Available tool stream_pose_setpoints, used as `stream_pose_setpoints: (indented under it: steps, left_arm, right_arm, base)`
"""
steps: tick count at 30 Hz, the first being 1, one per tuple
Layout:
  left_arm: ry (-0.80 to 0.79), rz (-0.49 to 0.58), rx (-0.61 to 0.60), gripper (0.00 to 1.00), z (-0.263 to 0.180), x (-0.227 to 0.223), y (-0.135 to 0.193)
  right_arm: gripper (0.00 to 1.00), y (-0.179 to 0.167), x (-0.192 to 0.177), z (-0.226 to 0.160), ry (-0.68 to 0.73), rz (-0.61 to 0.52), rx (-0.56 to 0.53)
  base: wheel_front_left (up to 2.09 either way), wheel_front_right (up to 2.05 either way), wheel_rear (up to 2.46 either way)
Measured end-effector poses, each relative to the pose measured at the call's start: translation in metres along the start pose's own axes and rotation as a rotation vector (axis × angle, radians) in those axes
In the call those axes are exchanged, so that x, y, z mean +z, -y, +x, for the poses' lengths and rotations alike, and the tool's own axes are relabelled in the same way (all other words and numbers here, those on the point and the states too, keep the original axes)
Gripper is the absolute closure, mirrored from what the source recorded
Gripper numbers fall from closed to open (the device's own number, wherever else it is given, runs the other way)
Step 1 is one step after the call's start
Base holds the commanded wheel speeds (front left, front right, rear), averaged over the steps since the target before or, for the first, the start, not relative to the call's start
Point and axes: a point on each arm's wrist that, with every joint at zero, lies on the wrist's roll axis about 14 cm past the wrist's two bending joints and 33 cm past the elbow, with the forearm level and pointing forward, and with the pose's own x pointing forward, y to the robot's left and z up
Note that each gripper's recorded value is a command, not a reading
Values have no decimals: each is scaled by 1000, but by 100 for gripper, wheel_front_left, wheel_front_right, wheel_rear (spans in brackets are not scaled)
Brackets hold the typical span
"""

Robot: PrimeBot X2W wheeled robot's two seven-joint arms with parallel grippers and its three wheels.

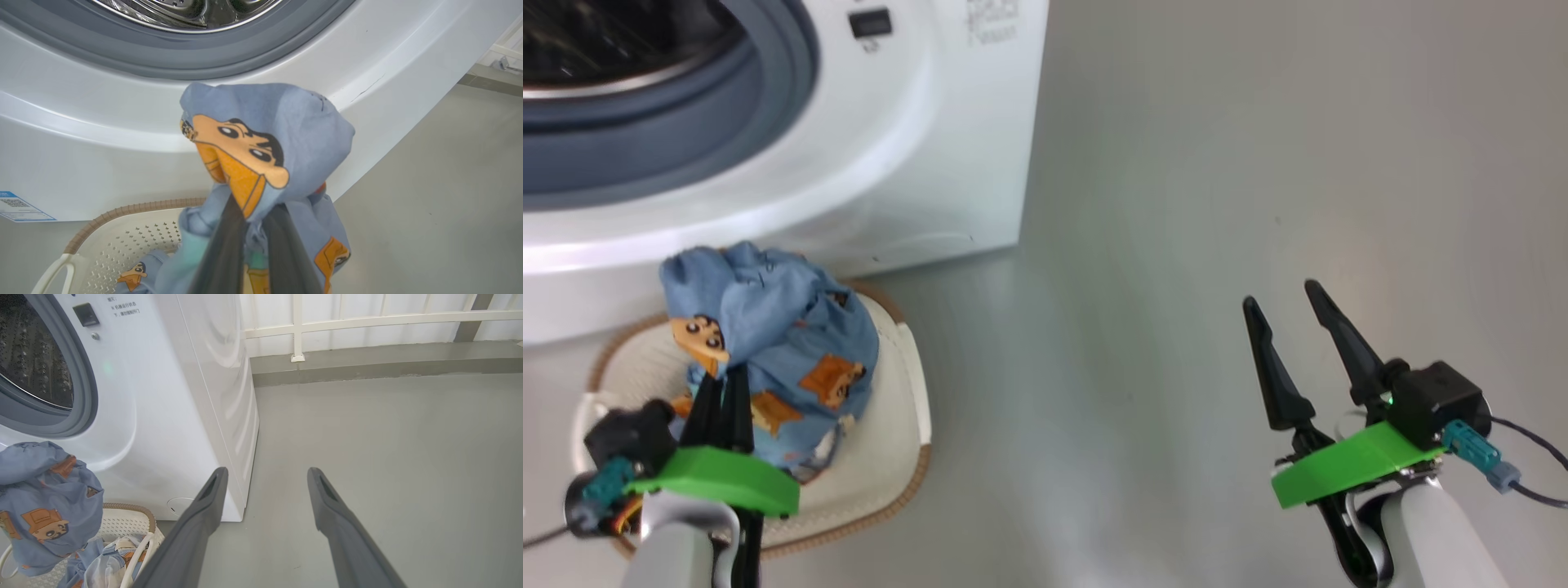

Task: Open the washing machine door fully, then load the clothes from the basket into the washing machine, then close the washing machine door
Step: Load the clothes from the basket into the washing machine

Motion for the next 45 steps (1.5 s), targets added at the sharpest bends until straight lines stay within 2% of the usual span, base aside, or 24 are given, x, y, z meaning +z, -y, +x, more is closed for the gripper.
stream_pose_setpoints:
  steps: [8, 20, 27, 35, 45]
  left_arm:
    - [176, 70, 26, 100, -51, 57, 4]
    - [344, 159, 63, 100, -122, 105, 5]
    - [393, 202, 90, 100, -157, 114, 3]
    - [409, 216, 105, 100, -182, 111, 3]
    - [416, 212, 120, 100, -189, 111, 2]
  right_arm:
    - [0, -8, 24, -23, 50, -3, 23]
    - [0, -21, 48, -53, 110, -11, 59]
    - [0, -31, 64, -61, 157, -15, 87]
    - [0, -31, 60, -74, 148, -14, 87]
    - [0, -33, 61, -78, 153, -21, 91]
  base:
    - [0, 0, 0]
    - [0, 0, 0]
    - [0, 0, 0]
    - [0, 0, 0]
    - [0, 0, 0]
